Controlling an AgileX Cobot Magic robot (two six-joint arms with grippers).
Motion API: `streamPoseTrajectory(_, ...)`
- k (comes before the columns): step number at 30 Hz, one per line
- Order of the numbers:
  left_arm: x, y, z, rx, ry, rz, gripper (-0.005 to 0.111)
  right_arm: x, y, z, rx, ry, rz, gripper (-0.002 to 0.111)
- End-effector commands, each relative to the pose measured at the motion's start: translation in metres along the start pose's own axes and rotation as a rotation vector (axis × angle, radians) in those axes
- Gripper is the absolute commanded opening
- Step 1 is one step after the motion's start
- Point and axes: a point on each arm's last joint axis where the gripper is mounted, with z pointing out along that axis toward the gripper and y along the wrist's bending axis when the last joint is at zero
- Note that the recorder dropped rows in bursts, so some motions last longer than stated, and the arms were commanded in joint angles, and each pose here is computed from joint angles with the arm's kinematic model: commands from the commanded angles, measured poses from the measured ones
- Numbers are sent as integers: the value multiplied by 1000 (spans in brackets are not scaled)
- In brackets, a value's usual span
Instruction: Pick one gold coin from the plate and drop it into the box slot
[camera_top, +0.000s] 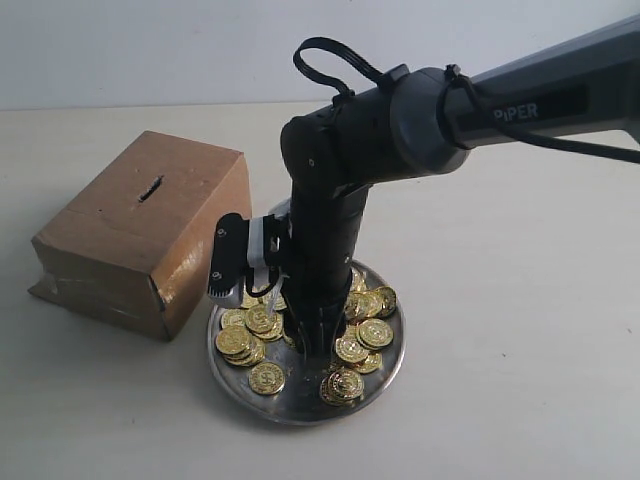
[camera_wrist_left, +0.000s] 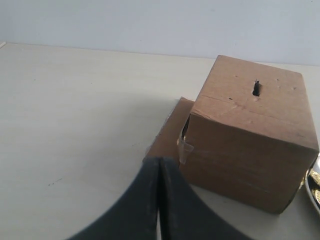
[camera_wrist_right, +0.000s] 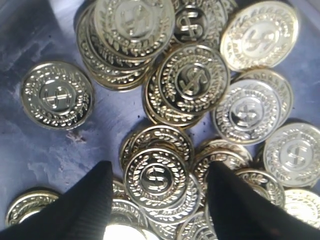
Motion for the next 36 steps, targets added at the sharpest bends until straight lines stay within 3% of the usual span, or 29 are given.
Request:
streamPoseTrajectory(1,-1,0,0,4,-14,6,0,-3,-2,-2,18,-13,-3,54)
streamPoseTrajectory(19,-1,0,0,4,-14,6,0,-2,-2,5,8,-2,-1,52)
streamPoseTrajectory(33,-1,0,0,4,-14,6,0,-2,-2,5,8,-2,-1,34)
streamPoseTrajectory(36,-1,0,0,4,-14,6,0,-2,-2,5,8,-2,-1,21)
